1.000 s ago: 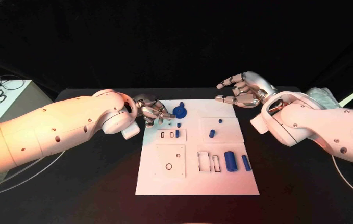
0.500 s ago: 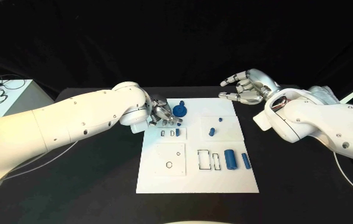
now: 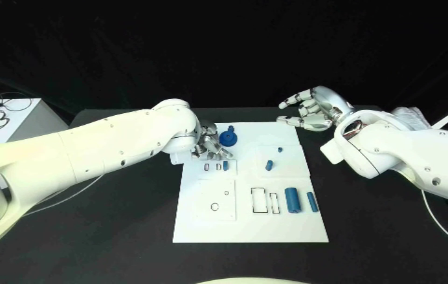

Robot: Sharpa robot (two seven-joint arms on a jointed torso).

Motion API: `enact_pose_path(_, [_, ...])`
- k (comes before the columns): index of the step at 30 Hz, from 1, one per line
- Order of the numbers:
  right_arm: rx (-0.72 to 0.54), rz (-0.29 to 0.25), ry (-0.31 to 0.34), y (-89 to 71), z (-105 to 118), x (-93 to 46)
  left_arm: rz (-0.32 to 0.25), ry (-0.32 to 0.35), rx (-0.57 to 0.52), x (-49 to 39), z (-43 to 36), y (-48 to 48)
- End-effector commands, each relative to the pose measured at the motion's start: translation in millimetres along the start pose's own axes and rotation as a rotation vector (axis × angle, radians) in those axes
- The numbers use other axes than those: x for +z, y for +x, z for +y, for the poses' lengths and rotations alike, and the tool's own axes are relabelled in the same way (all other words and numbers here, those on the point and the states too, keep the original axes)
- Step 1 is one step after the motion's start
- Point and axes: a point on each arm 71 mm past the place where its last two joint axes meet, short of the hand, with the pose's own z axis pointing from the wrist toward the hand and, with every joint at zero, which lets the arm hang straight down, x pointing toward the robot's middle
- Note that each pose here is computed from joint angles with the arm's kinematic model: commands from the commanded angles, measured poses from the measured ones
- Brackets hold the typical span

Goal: Assemble the parts on the task board

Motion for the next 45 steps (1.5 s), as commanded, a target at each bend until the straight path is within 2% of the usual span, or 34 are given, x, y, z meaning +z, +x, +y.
enact_pose_path(1, [-0.014, 0.02, -0.004, 2.0, 0.9, 0.5, 0.035, -0.025, 0.05, 1.0, -1.4, 1.6])
enact_pose_path(10, [-0.017, 0.025, -0.005, 3.4, 1.7, 1.4, 0.062, -0.038, 0.069, 4.8, -2.0, 2.3])
enact_pose_path(21, [-0.018, 0.036, -0.008, 8.0, 4.1, 4.6, 0.08, -0.021, 0.076, 6.2, -8.1, 5.4])
enact_pose_path(45, [-0.027, 0.058, 0.001, 12.9, 3.8, 6.5, 0.091, -0.003, 0.077, 7.8, -10.8, 8.1])
